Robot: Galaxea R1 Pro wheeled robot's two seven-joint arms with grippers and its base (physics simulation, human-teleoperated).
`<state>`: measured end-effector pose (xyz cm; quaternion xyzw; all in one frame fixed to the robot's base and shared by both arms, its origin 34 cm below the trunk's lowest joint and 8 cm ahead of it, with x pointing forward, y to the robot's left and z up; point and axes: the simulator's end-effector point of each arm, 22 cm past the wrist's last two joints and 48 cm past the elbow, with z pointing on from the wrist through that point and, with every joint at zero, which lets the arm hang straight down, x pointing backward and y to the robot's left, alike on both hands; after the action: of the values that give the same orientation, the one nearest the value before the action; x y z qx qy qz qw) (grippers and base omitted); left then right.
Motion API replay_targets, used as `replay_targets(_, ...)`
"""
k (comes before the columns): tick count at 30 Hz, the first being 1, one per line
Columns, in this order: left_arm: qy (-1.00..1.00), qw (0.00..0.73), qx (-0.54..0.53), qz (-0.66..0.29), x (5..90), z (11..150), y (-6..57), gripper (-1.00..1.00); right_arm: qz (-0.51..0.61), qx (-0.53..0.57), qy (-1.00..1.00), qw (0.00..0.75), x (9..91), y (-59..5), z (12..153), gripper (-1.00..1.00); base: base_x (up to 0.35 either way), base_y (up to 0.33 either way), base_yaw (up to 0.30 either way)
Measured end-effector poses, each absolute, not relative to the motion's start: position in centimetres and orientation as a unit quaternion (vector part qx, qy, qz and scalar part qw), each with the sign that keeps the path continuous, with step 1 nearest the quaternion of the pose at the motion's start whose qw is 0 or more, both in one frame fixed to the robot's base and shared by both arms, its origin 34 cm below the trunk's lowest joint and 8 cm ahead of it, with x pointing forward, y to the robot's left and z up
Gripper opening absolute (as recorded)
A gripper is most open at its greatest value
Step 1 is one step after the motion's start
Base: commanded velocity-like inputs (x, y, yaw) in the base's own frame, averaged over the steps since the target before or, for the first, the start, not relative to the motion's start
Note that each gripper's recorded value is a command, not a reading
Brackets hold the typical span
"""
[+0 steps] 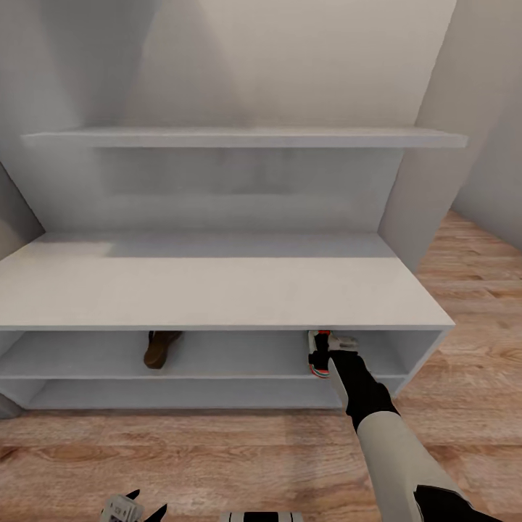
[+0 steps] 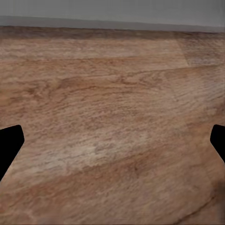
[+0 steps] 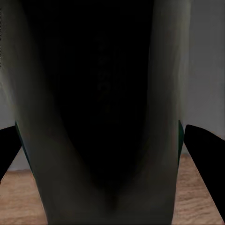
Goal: Pick up the two gym shoes and the two sandals from the corridor floor and place them onto the hallstand (shoe rack) in the corridor, making sure they are on the rack and not on the floor. Arrange them so the two gym shoes are next to each other and the two sandals are next to each other.
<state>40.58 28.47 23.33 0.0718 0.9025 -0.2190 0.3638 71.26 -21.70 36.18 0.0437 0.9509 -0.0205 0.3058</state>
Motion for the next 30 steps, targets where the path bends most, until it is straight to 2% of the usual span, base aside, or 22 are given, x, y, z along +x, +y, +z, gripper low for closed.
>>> replay_targets(14,0.903,0.363,0.072,-0.219,40.57,23.31,28.47,1.00,-0.020,0.044,0.951,0.305,71.25,-21.71,36.13,-1.00,0.089,0.000,0.000)
replay_targets(27,0.903,0.363,0.072,-0.219,40.57,23.31,28.46,1.00,-0.020,0.044,0.951,0.305,71.26,-21.72,36.14,-1.00,0.010,0.000,0.000)
replay_targets(28,0.903,0.363,0.072,-0.219,40.57,23.31,28.46,1.00,-0.020,0.044,0.951,0.305,71.26,-21.72,36.14,1.00,0.000,0.000,0.000)
replay_targets(30,0.903,0.363,0.072,-0.219,40.56,23.29,28.46,1.00,-0.020,0.042,0.954,0.296,70.73,-21.57,35.39,1.00,0.000,0.000,0.000)
